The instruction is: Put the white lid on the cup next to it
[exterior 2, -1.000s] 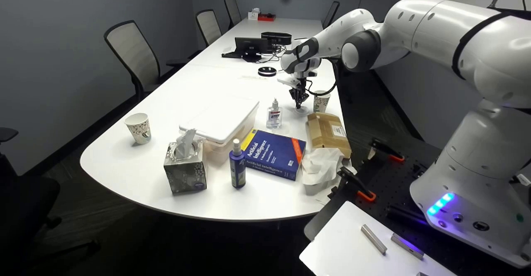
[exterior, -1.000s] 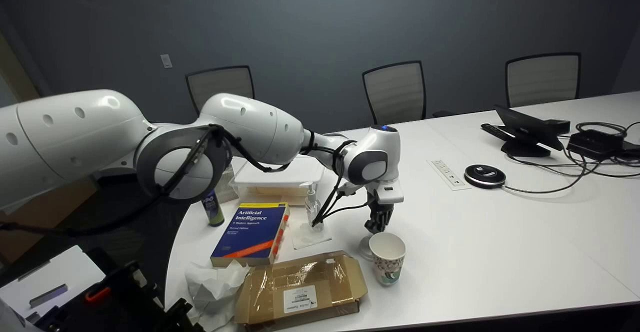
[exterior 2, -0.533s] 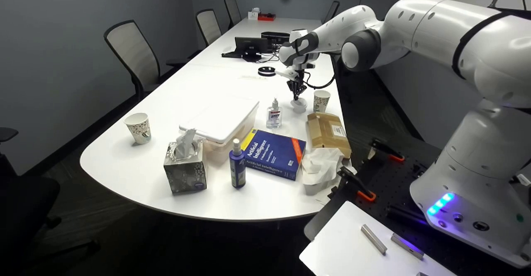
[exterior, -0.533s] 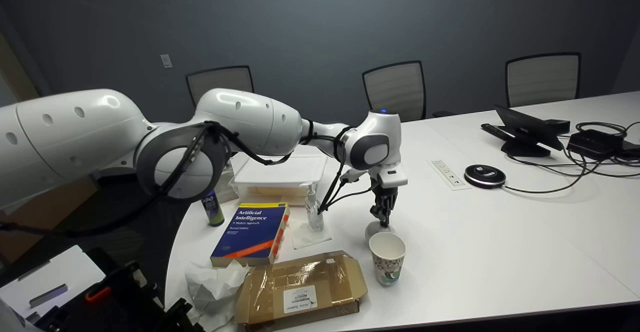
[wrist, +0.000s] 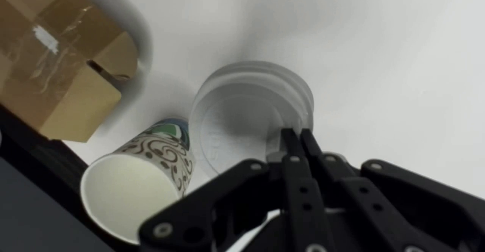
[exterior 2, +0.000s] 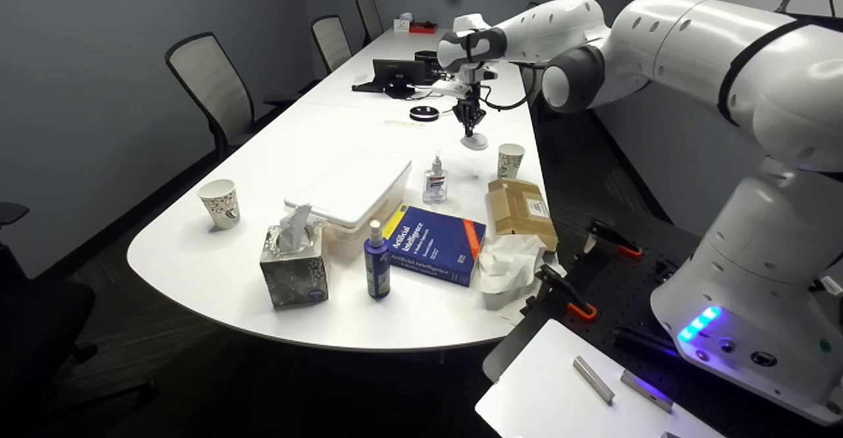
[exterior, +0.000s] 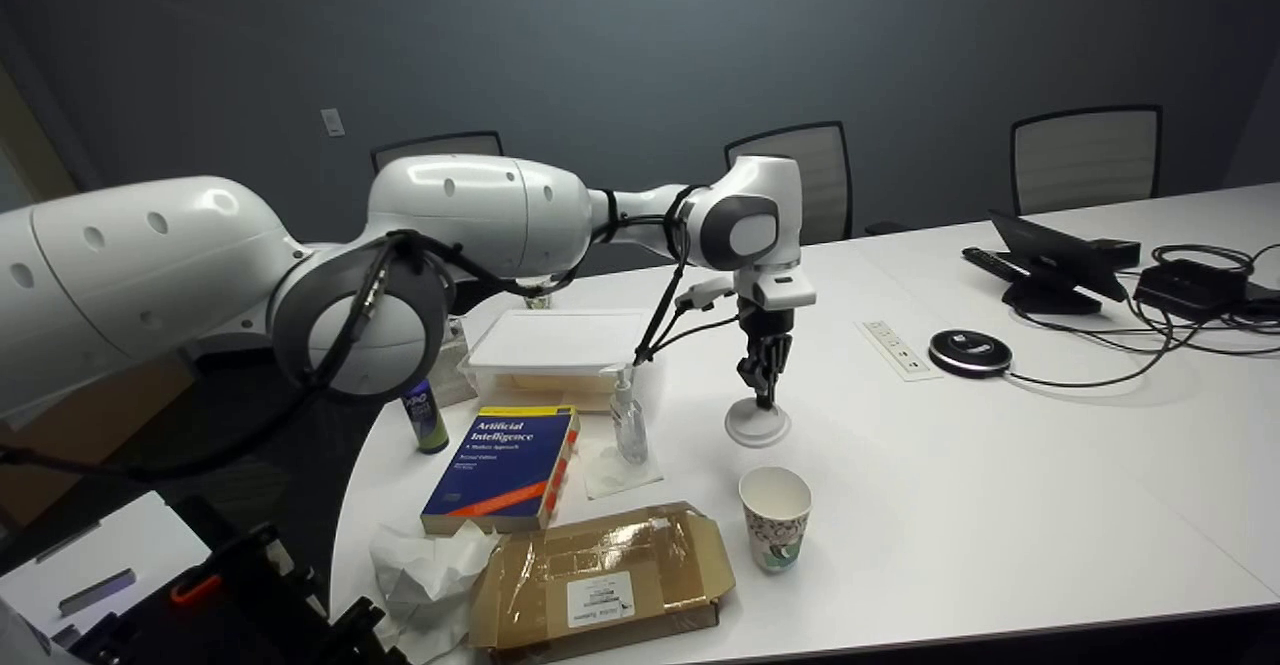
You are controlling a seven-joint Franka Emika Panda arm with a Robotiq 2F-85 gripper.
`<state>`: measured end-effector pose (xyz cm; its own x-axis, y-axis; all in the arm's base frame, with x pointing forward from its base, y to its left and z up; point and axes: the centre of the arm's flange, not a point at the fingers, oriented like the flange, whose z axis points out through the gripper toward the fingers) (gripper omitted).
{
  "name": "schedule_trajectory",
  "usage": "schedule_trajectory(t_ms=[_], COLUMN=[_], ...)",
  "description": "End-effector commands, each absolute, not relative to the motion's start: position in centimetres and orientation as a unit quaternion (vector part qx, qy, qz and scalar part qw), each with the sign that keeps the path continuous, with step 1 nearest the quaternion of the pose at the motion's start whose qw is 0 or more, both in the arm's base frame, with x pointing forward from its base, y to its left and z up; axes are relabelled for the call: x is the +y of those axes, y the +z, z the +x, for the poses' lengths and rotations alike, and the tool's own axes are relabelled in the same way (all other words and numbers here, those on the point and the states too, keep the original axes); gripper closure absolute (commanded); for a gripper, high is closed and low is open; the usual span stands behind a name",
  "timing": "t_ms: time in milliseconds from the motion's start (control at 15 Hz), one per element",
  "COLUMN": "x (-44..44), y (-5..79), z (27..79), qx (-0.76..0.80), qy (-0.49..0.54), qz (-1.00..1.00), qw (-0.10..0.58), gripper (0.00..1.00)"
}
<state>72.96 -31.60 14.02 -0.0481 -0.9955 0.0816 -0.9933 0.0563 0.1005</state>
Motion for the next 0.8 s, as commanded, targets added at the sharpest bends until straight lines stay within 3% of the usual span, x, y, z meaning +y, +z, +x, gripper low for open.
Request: schedule_trajectory(t_ms=[0,733], x=[-32.7,-38.5], y=[17.3,17.2], z=[74.8,68.9], qx=[-0.728,-0.766], qy=[-0.03,-0.108], qz=[0.681,0.629], qw=[0.074,0.076], gripper=[0.99,0.99])
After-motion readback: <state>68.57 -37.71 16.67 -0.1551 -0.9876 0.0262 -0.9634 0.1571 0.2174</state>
